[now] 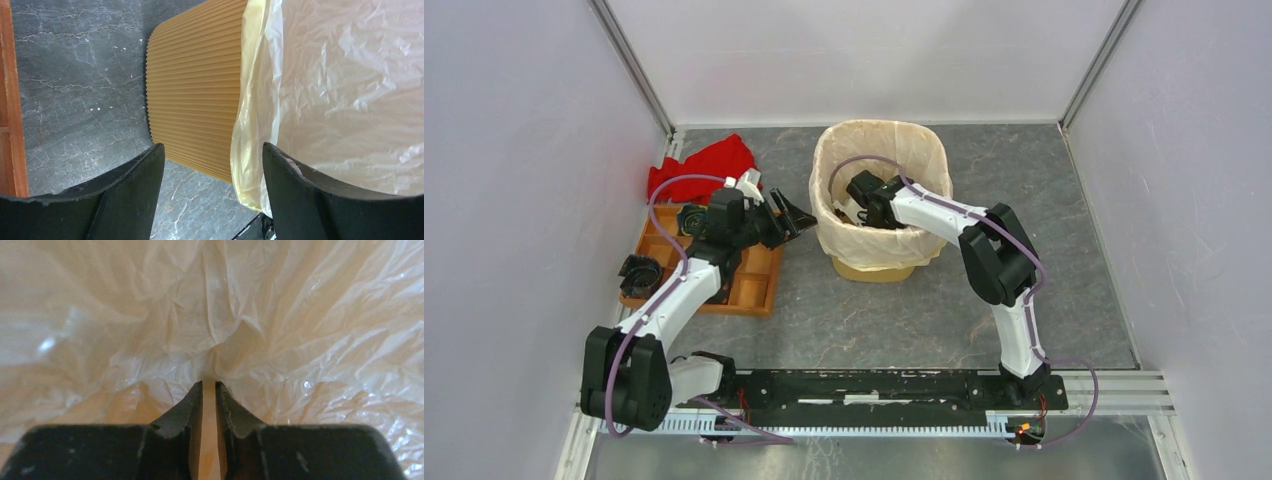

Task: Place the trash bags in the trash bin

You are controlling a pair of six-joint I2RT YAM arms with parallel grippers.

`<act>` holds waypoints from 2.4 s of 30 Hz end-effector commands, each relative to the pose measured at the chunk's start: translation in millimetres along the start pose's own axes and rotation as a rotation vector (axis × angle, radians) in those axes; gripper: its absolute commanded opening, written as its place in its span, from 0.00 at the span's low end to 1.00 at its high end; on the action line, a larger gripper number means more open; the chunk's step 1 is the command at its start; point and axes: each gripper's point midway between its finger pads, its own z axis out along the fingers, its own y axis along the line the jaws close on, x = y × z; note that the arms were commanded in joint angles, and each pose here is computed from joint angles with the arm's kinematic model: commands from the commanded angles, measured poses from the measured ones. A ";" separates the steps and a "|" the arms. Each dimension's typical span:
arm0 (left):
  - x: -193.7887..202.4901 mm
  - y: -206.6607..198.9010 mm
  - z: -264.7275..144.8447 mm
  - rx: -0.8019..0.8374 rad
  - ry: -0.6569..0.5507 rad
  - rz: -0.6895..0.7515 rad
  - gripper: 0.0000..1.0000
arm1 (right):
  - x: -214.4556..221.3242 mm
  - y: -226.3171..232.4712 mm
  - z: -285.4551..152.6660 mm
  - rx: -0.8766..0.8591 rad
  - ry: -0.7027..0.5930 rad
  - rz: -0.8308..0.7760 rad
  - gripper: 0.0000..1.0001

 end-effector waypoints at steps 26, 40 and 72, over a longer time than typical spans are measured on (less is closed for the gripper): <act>1.8 4.3 -30.1 -0.054 -0.071 0.091 0.81 | -67.5 -14.2 -133.8 0.085 -0.304 0.118 0.50; 7.1 6.6 -46.1 -0.082 -0.084 0.099 0.82 | -75.2 -5.2 -184.7 0.060 -0.485 0.114 0.59; 2.2 -33.3 -69.9 0.219 -0.367 0.580 0.97 | 84.4 28.7 -366.0 0.111 -1.414 0.197 0.98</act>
